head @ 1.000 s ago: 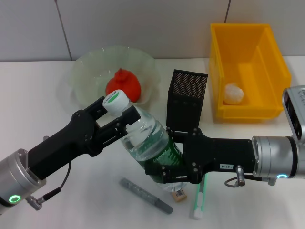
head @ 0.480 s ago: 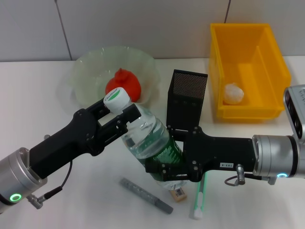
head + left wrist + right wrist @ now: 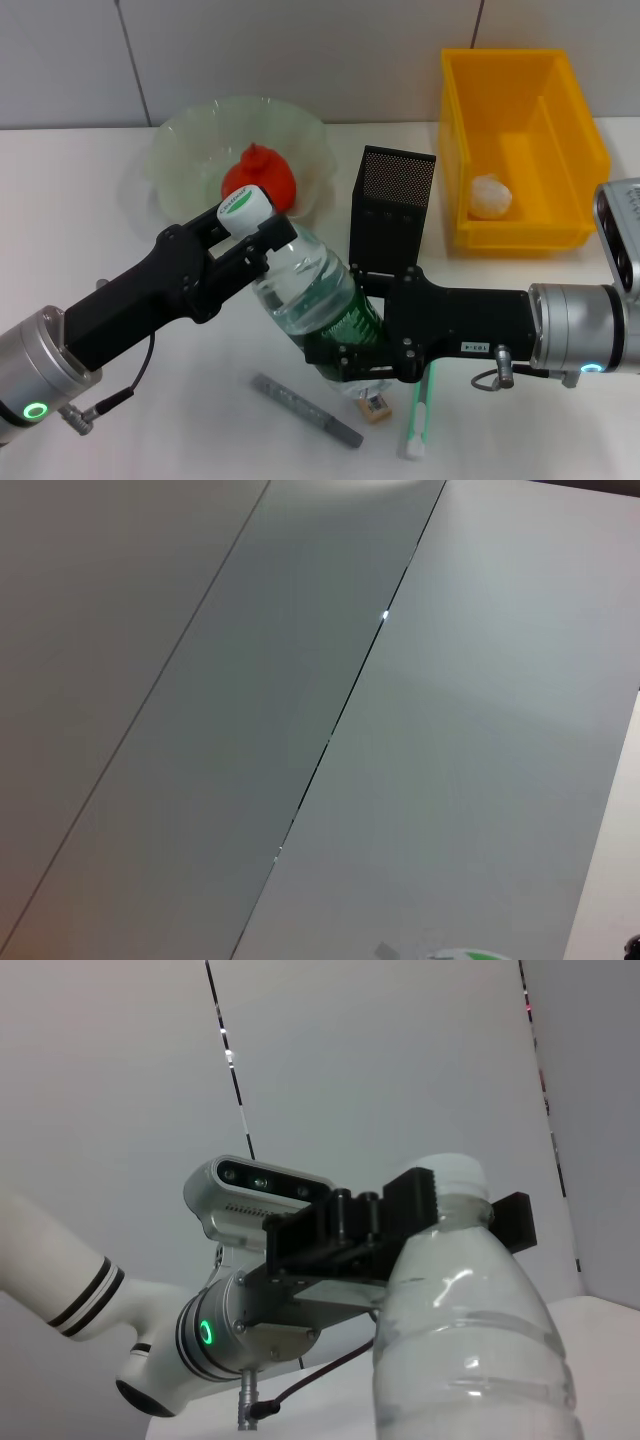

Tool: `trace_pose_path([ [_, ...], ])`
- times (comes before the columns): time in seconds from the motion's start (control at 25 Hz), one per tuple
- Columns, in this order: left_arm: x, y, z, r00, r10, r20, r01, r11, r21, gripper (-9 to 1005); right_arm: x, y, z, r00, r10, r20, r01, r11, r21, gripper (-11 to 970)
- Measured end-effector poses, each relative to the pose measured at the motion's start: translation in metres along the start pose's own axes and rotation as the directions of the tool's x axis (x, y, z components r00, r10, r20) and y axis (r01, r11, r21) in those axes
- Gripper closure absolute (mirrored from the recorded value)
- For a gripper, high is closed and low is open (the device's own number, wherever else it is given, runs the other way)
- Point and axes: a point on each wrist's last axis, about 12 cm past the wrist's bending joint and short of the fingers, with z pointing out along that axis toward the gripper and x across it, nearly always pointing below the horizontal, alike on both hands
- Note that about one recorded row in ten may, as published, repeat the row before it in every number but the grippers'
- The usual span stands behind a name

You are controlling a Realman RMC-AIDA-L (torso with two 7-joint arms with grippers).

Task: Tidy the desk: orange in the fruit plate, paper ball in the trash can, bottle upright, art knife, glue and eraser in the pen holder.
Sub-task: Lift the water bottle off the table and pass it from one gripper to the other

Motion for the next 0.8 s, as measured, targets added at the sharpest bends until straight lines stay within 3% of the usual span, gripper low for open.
trace_pose_path([
  [0.4, 0.0002, -0.0004, 0.0, 1.0, -0.002, -0.003, 0.002, 1.0, 0.004, 561, 0.0004, 0.0006, -0.0002, 1.0, 0.0, 0.0, 0.0, 1.0, -0.002, 190],
  [0.8, -0.0004, -0.001, -0.0008, 1.0, -0.014, 0.002, 0.014, 1.0, 0.008, 560, -0.0004, 0.0033, -0.0029, 1.0, 0.004, 0.016, -0.004, 1.0, -0.016, 190],
])
